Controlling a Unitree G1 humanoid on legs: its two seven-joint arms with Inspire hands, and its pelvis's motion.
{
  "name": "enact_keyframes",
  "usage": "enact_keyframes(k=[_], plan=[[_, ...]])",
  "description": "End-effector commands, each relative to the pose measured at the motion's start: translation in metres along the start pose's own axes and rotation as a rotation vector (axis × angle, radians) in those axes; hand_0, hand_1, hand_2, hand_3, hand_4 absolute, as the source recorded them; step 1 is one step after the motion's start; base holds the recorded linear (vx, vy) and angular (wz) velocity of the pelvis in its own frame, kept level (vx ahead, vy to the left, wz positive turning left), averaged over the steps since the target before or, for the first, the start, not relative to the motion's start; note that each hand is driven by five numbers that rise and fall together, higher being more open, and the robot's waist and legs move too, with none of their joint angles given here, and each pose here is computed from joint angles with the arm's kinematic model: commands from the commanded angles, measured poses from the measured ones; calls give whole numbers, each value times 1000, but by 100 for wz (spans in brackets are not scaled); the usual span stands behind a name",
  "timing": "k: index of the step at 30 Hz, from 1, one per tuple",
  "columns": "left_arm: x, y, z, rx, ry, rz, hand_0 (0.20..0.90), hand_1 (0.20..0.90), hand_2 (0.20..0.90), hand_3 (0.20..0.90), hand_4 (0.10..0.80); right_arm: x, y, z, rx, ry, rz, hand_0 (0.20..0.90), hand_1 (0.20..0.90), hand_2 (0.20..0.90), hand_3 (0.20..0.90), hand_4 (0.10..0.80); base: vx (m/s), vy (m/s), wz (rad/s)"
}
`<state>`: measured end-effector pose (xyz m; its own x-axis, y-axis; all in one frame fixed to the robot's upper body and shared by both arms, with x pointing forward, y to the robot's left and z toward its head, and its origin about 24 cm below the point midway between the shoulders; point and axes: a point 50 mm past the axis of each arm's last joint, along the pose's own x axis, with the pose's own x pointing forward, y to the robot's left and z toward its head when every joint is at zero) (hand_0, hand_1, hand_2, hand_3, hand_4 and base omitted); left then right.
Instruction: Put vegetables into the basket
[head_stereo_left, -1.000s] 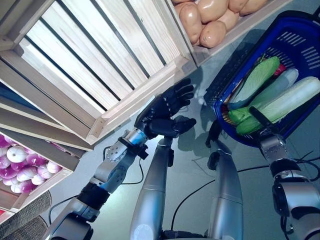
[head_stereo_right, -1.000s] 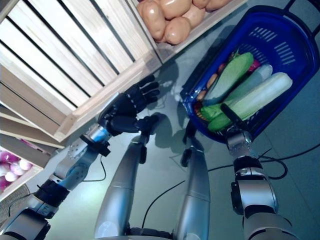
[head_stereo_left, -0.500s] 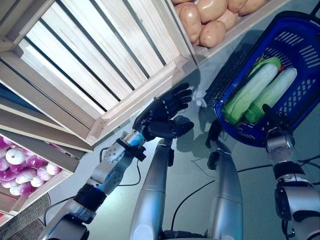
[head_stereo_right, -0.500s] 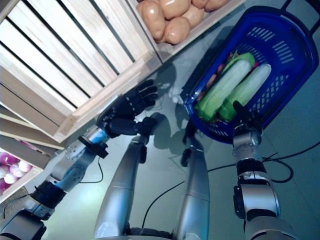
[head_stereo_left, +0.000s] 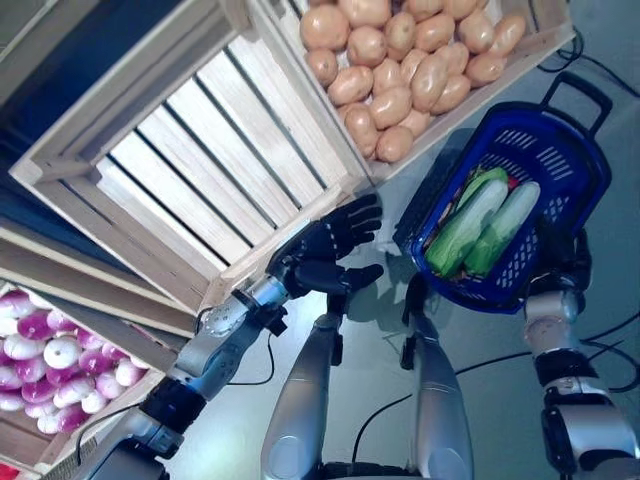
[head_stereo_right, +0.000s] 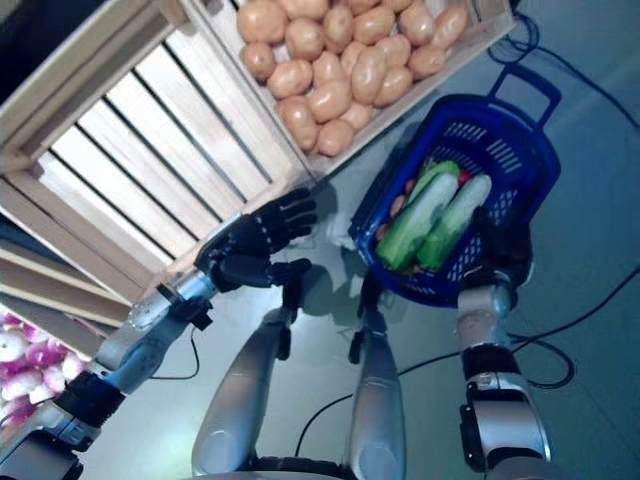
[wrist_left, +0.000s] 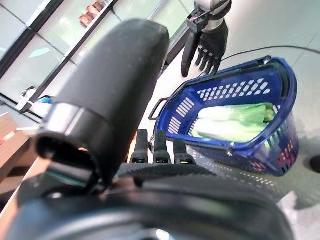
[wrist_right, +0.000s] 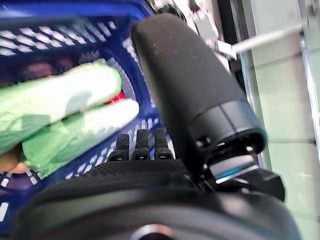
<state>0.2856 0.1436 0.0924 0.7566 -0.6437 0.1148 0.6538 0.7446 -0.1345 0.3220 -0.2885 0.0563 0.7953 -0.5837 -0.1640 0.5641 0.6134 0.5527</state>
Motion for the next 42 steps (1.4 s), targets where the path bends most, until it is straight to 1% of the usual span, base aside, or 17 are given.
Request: enact_keyframes(k=[1,5,9,11,12,13,15,16,18,21,23,25,26,30,31,35,42], plan=[[2,-13,10,37,-58,-49,900,900,900,900,800,-4,22,37,-166,-217,199,900,900,900,900,800,107,69,-14],[-22,0,-27,59,98,53,900,900,900,900,800,-28,-2,1,-406,-133,297,900,900,900,900,800,144,66,-12],[-47,3,-61,64,252,83,900,900,900,900,800,-51,-23,-33,-556,1,379,900,900,900,900,800,223,32,-12],[-59,5,-79,98,348,103,900,900,900,900,800,-66,-31,-56,-728,70,453,900,900,900,900,800,255,14,-10],[-68,6,-93,137,435,108,900,900,900,900,800,-76,-40,-72,-806,173,508,900,900,900,900,800,155,9,0],[-69,6,-95,142,449,105,900,900,900,900,800,-78,-41,-74,-809,191,514,900,900,900,900,800,218,29,-4],[-86,8,-117,152,590,118,900,900,900,900,800,-91,-61,-97,-770,390,525,900,900,900,900,800,170,49,-4],[-88,8,-121,150,602,119,900,900,900,900,800,-93,-63,-100,-777,409,530,900,900,900,900,800,177,72,1],[-102,7,-146,164,725,158,900,900,900,900,800,-110,-87,-124,-875,568,545,900,900,900,900,800,172,68,-4],[-111,6,-161,192,812,165,900,900,900,900,800,-119,-102,-136,-892,666,518,900,900,900,900,800,112,41,-8],[-124,4,-176,174,907,201,900,900,900,900,800,-129,-117,-146,-934,755,480,900,900,900,900,800,96,45,1],[-130,3,-183,167,937,224,900,900,900,900,800,-132,-124,-149,-948,792,467,900,900,900,900,800,57,31,-1],[-145,1,-195,145,1030,274,900,900,900,900,800,-142,-141,-157,-1003,875,434,900,900,900,900,800,48,33,0],[-172,-4,-211,117,1155,344,900,900,900,900,800,-156,-166,-163,-1050,999,348,900,900,900,900,800,40,31,3],[-184,-6,-216,113,1193,378,900,900,900,900,800,-164,-179,-164,-1066,1047,318,900,900,900,900,800,48,32,2],[-197,-10,-223,70,1244,458,900,900,900,900,800,-172,-191,-165,-1071,1090,288,900,900,900,900,800,62,21,-6],[-208,-19,-230,63,1313,496,900,900,900,900,800,-174,-189,-167,-1026,1080,247,900,900,900,900,800,63,0,-3]])
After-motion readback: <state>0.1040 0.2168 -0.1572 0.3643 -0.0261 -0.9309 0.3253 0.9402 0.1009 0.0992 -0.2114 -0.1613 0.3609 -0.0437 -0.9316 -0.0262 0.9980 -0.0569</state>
